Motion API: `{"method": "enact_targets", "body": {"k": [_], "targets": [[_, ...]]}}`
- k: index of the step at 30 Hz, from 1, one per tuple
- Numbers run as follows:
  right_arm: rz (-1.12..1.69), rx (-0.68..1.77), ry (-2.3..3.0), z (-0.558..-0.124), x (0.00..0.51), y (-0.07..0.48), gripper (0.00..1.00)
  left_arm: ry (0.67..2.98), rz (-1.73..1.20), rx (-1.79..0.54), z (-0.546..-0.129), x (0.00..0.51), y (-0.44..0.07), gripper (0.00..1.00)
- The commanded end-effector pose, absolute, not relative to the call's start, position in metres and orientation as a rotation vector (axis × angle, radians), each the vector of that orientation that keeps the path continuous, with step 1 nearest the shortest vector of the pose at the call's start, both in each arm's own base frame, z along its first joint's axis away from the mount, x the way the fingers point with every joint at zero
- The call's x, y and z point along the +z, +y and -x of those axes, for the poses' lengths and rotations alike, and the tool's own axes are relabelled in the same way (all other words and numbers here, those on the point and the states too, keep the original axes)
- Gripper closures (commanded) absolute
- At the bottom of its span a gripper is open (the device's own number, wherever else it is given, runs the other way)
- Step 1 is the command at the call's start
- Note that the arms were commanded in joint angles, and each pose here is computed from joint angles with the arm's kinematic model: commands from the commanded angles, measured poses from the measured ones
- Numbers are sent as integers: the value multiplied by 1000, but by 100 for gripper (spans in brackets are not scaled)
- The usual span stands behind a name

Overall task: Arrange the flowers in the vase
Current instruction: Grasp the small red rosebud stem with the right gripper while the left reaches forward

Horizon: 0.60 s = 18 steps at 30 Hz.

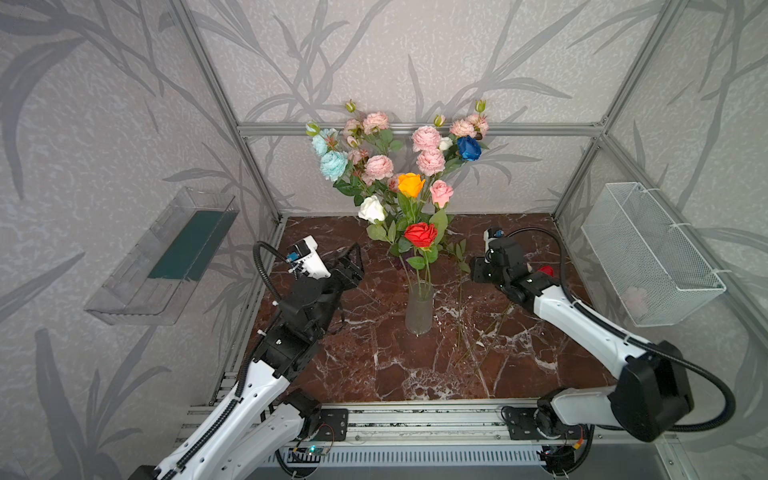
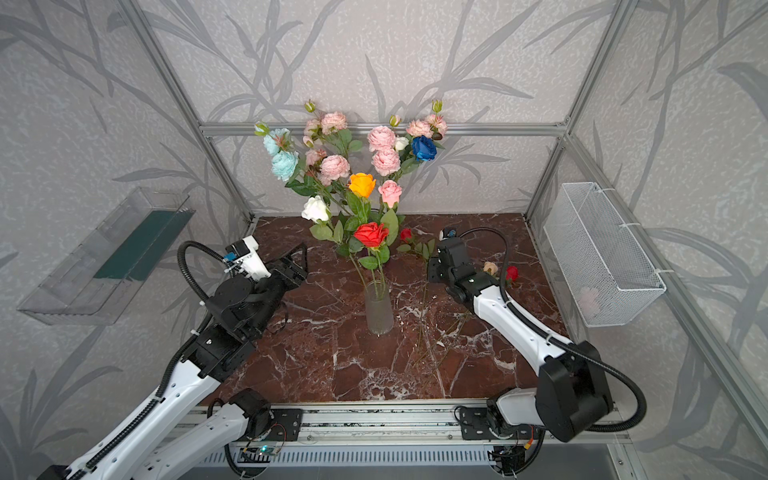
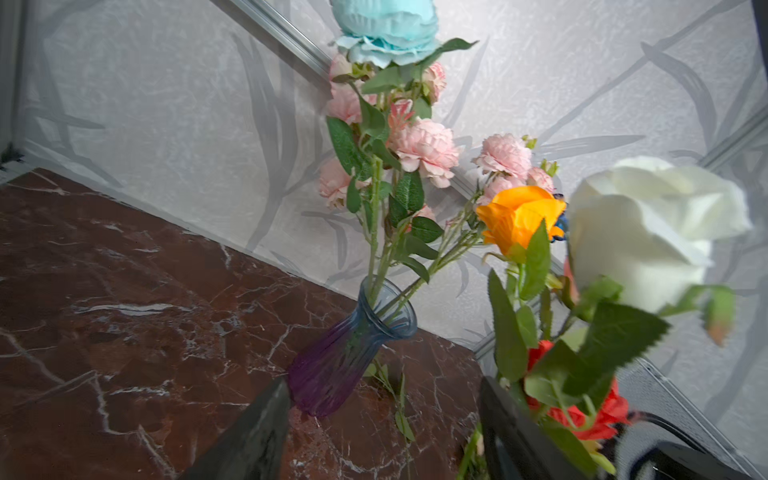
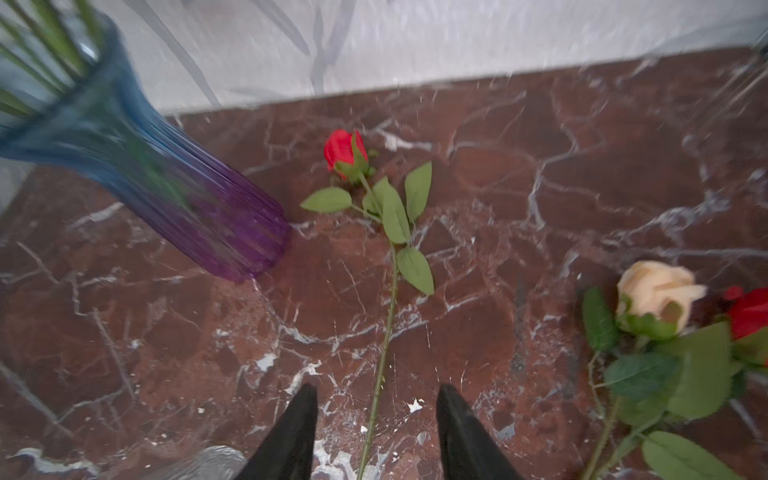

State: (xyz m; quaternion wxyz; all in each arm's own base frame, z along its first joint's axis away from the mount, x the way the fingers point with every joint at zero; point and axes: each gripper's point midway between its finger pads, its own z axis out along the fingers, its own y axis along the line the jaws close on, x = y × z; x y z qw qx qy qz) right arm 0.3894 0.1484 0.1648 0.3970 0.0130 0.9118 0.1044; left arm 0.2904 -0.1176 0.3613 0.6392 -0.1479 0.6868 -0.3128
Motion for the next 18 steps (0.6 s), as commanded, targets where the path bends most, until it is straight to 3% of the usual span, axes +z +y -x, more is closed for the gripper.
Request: {"method": "enact_targets", "body": {"k": [1,7,12,18], "targets": [[-73,373,2389,-408,146,158,50,1512,187,-811,-274,385,-145,30],[-92,448,2598,-444,80,171,50,1478,-135,-1024,-238,401,-212,32],[-139,396,2657,-458,48,166,52,1511,-230,-1083,-228,393,-239,31],[-157,422,2700,-462,27,166,66,1562,-322,-1116,-225,383,-261,30]]}}
